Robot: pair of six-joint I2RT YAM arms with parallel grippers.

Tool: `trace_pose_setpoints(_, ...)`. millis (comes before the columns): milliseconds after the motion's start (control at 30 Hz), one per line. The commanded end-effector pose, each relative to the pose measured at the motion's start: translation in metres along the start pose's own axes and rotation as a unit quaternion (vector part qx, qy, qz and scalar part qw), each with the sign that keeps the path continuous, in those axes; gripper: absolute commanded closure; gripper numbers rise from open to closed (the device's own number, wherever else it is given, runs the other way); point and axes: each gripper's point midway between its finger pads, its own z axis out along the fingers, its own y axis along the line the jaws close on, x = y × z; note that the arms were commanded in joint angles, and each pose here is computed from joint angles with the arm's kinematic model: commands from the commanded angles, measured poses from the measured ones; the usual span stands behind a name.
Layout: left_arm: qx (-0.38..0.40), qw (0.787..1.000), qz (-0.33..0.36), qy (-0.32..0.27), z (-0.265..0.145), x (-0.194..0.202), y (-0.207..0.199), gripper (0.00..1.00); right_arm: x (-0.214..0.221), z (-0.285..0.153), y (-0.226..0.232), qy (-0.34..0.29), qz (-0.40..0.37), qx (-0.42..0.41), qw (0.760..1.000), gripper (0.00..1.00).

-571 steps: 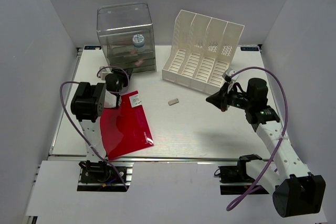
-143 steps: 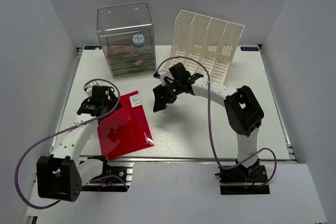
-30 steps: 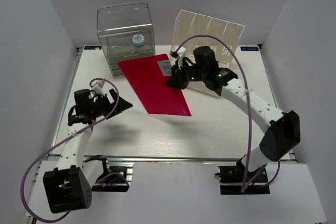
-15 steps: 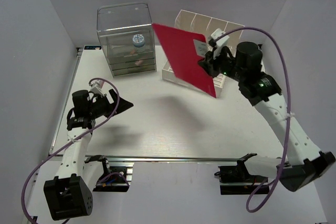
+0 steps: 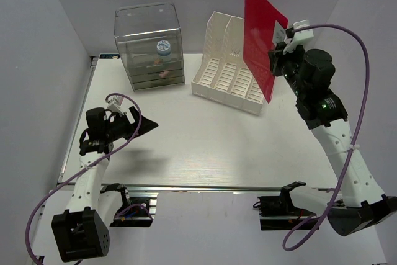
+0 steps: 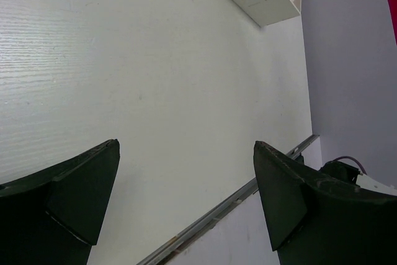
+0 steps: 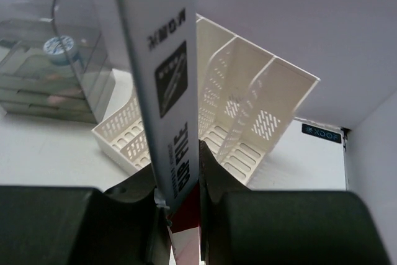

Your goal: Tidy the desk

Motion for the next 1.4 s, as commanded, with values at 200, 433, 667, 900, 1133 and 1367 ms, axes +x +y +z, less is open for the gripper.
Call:
trace_pose_setpoints(200,0.022,1.0,0.015,-0.007,-0.002,-0.001,-0.009,0.02,-0.031,0.022,-0.039,-0.075,0.091,0.086,0.989,1.0)
trace_pose_setpoints(433,0.021,1.0,0.012,-0.006,-0.001,0.0,-0.008,0.02,-0.026,0.05,-0.047,-0.082,0.115,0.107,0.984,1.0)
trace_pose_setpoints(667,0.021,1.0,0.011,-0.004,0.0,-0.003,-0.008,0.02,-0.018,0.07,-0.073,-0.107,0.136,0.189,0.966,1.0)
trace_pose_setpoints(900,0.019,1.0,0.01,-0.004,0.001,-0.004,-0.006,0.02,-0.003,0.081,-0.079,-0.129,0.158,0.242,0.949,1.0)
trace_pose_setpoints(1133,0.016,1.0,0.01,-0.003,0.001,-0.003,-0.005,0.02,0.024,0.095,-0.051,-0.133,0.15,0.231,0.952,1.0)
trace_pose_setpoints(1367,0.014,1.0,0.008,-0.001,0.002,-0.003,-0.004,0.03,0.04,0.101,-0.032,-0.164,0.093,0.239,0.953,1.0)
